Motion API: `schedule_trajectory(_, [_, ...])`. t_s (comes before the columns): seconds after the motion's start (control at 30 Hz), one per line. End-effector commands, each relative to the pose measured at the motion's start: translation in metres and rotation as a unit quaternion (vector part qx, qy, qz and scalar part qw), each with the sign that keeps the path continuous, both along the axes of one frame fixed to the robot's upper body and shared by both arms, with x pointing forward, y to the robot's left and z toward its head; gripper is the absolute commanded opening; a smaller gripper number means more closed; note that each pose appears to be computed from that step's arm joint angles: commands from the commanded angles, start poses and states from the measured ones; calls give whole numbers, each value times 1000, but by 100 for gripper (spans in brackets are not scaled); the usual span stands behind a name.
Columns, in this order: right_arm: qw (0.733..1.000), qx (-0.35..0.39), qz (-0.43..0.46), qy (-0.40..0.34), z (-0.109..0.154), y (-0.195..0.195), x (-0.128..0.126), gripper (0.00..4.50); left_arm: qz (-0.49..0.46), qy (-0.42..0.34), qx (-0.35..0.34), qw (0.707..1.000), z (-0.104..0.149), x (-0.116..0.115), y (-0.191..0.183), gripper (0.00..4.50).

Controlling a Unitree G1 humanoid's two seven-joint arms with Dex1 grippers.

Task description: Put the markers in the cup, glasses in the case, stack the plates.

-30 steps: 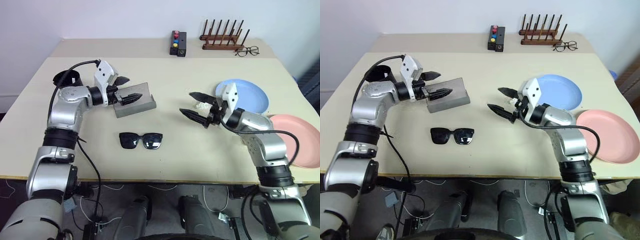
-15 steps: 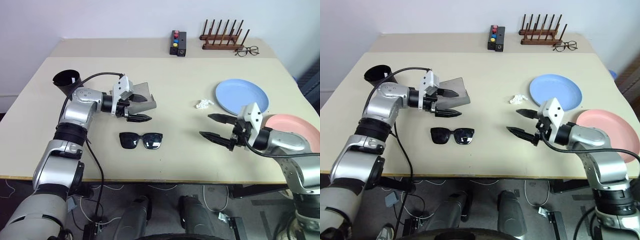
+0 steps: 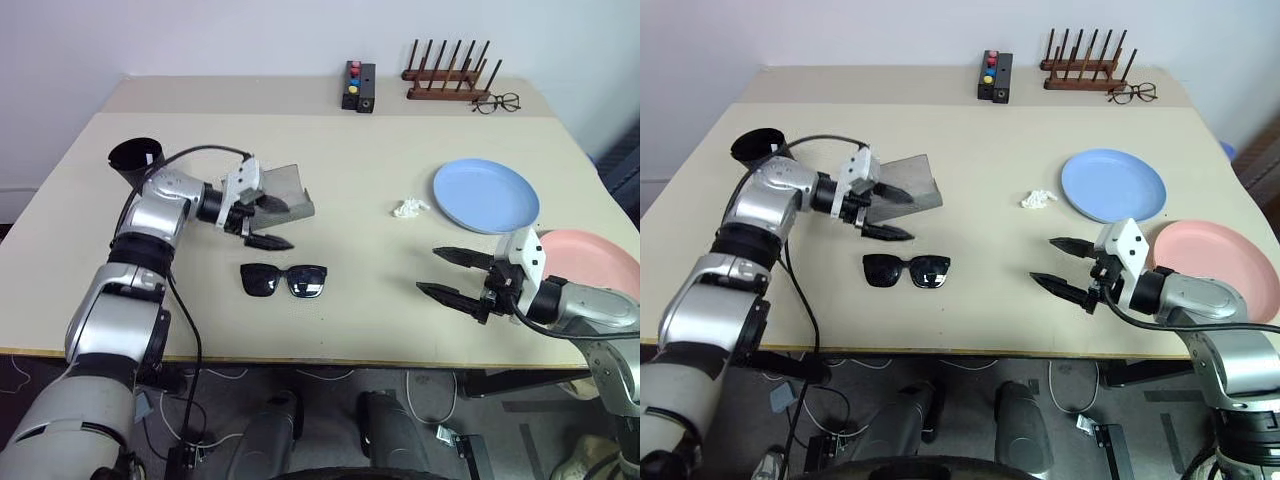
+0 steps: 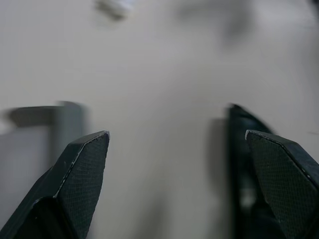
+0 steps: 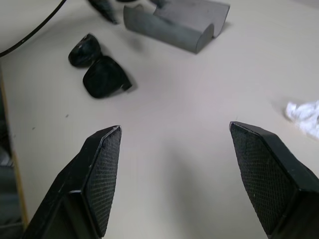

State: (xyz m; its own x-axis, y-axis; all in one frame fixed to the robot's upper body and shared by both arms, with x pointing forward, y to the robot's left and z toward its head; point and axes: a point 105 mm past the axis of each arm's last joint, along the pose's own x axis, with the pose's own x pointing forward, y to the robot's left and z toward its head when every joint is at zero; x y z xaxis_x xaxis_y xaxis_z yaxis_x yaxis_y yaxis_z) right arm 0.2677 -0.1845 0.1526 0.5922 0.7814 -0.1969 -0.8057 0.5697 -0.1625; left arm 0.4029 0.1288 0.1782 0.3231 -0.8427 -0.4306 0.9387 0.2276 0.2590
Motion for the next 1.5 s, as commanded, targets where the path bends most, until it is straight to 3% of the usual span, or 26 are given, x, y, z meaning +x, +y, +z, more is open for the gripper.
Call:
schedule_trajectory(0.03, [999,5,15,-34,14,12,-1,353,39,-41,6,998,15,12,10,447])
schedule_trajectory(0.23, [998,12,24,-49,20,22,8,353,59,-18,84,995,1,13,25,447])
schedule_trajectory(0.57, [998,19,27,-62,27,32,10,353,78,0,149,986,-15,14,38,447])
schedule_trajectory(0.67, [997,20,25,-63,28,32,10,353,81,4,159,984,-20,14,39,367])
schedule_trajectory(0.9, [998,20,17,-64,26,28,11,353,52,-3,170,984,-24,9,36,24])
schedule_trajectory(1.5, [997,26,4,-78,24,28,19,353,-81,-57,184,978,-22,-11,23,24])
